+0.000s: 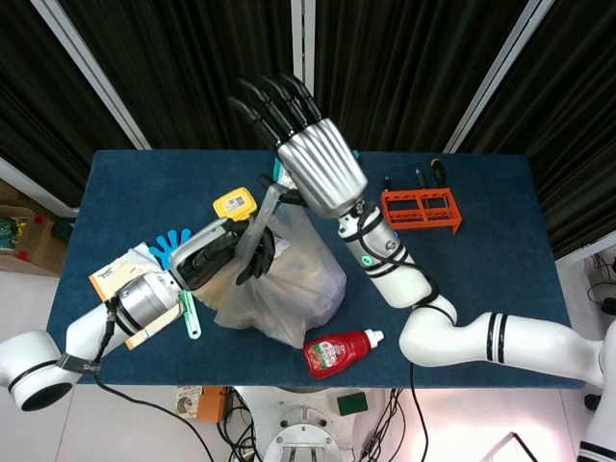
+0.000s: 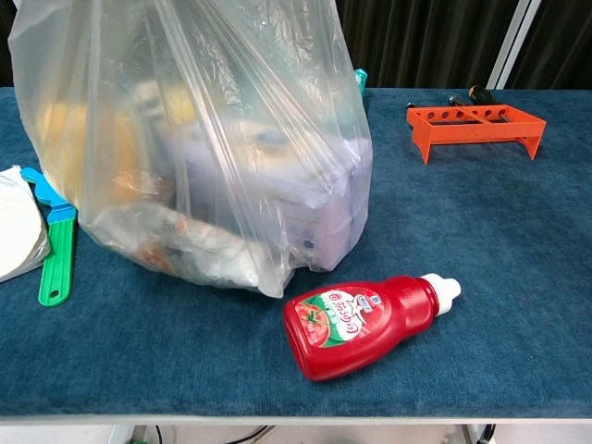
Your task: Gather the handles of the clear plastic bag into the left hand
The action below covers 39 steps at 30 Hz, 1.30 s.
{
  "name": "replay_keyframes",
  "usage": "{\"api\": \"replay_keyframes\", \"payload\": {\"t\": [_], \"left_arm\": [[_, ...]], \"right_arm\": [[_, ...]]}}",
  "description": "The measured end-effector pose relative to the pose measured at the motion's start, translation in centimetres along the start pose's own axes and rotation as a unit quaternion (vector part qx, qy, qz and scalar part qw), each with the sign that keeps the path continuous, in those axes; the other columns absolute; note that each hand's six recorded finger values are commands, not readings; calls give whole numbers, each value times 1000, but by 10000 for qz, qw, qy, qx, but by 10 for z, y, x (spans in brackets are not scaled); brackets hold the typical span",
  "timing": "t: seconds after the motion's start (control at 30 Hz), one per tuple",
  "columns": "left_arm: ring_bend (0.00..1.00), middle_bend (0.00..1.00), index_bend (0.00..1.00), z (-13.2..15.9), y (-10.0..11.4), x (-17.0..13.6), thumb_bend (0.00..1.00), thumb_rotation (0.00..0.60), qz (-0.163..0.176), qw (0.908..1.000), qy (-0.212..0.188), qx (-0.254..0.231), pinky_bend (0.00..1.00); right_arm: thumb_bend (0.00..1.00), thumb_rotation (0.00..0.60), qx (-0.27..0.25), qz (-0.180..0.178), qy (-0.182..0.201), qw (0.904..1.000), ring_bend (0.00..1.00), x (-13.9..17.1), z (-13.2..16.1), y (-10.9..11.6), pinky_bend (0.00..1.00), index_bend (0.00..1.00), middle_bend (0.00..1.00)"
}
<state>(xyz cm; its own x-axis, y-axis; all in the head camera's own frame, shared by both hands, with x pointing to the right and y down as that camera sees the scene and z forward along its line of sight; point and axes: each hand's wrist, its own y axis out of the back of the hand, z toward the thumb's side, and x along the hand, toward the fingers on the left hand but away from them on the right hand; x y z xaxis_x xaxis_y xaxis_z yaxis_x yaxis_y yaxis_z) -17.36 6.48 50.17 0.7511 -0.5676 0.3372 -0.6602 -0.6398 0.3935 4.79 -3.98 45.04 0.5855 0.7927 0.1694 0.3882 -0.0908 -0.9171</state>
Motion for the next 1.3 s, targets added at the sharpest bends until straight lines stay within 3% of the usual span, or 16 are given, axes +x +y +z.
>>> {"api": "replay_keyframes", "payload": {"t": [0.17, 0.27, 0.6, 1.0, 1.13, 1.3], "left_arm": [[646, 629, 513, 6, -1, -2, 4, 187, -170, 9997, -115, -133, 814], [645, 630, 513, 13, 2, -3, 3, 187, -202, 9993, -236, -218, 814], [645, 630, 514, 24, 18, -2, 4, 183, 104, 9975, -514, -480, 814], [645, 629, 514, 26, 34, 7, 3, 177, 511, 9951, -594, -601, 814], [645, 628, 513, 26, 39, 9, 4, 176, 624, 9945, -582, -612, 813], [645, 628, 512, 27, 42, 12, 3, 174, 727, 9939, -599, -578, 812]], "right_arm": [[232, 600, 11, 108, -98, 9999, 0, 1, -9, -6, 0, 0, 0], [167, 600, 43, 191, -96, 9998, 0, 2, -13, -9, 0, 0, 0], [33, 600, -26, 429, -103, 9990, 0, 9, -25, -11, 0, 0, 0], [10, 600, -927, 772, -55, 9927, 0, 24, -18, -7, 0, 0, 0], [9, 600, -1295, 868, -88, 9877, 0, 31, -20, 2, 0, 0, 0], [14, 600, -1373, 777, -129, 9874, 0, 42, -31, 18, 0, 0, 0]]}}
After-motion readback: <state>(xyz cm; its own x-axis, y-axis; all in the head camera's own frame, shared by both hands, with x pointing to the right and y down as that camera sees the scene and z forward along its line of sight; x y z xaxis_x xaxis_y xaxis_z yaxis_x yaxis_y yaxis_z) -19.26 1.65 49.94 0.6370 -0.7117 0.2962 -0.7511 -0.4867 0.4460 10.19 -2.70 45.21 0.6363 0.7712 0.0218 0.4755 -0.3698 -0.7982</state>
